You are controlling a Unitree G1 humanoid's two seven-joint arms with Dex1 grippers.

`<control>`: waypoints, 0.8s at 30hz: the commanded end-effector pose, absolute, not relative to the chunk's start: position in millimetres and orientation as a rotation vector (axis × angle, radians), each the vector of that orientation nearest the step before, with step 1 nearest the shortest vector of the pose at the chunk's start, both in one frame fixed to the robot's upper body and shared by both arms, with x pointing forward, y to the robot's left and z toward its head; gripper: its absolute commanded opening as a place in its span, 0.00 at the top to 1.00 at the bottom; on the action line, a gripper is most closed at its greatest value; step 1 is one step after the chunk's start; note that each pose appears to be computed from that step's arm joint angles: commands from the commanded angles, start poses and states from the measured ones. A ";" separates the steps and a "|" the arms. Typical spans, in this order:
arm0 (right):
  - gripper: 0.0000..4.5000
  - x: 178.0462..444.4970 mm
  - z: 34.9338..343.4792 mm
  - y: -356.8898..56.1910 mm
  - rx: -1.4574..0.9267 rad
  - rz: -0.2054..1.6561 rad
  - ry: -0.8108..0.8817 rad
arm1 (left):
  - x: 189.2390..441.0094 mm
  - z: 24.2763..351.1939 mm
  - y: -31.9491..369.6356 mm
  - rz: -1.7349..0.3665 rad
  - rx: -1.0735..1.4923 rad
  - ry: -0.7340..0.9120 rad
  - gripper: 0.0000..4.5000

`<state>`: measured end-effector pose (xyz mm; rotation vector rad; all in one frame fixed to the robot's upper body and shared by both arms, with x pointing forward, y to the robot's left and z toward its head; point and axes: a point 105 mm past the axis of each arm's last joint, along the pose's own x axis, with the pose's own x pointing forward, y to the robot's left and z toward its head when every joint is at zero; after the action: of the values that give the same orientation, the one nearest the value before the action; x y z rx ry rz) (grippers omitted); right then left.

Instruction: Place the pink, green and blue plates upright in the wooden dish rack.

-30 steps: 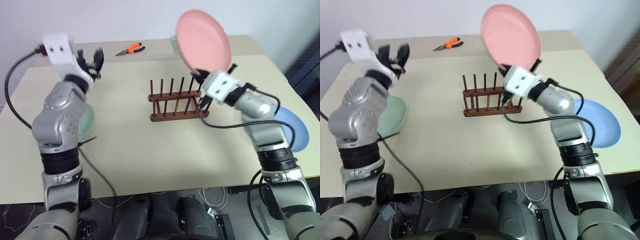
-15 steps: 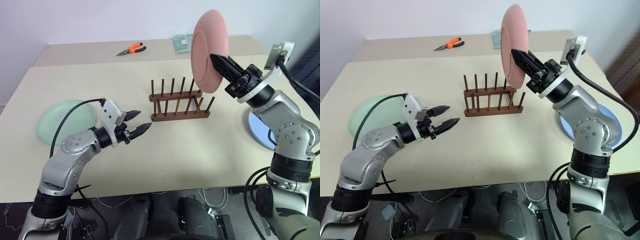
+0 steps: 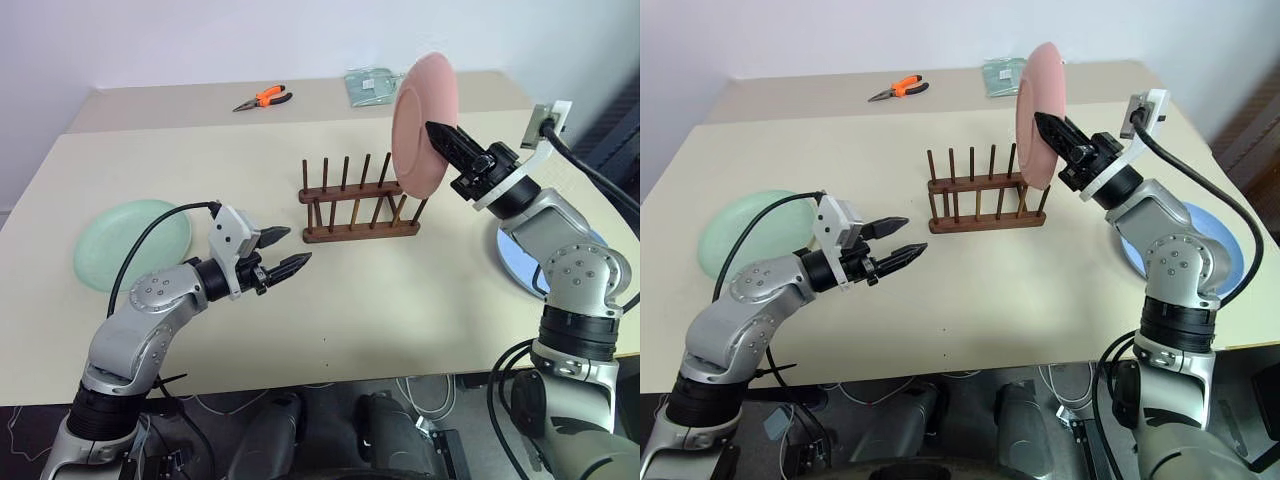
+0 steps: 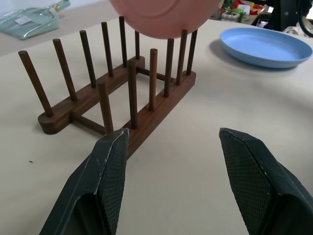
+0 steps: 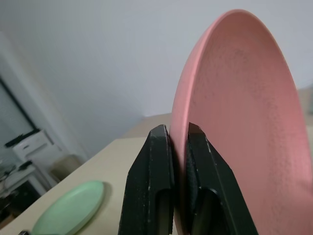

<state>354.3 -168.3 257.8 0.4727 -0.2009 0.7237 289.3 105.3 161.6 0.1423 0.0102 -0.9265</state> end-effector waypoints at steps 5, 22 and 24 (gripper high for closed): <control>0.54 359.5 265.2 -177.8 0.388 0.649 -0.253 | 286.0 165.8 101.4 -0.942 0.154 -0.010 0.20; 0.01 309.6 285.1 -148.7 -0.381 0.850 -0.356 | 336.2 172.8 264.4 -0.044 0.264 -0.025 0.00; 0.01 298.0 262.6 -118.6 -0.501 0.978 -0.302 | 325.8 173.4 311.5 0.190 0.248 0.002 0.00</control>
<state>311.1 -139.0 268.3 -0.4122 -0.2949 0.8885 336.1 273.8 161.4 0.2351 0.0214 0.0057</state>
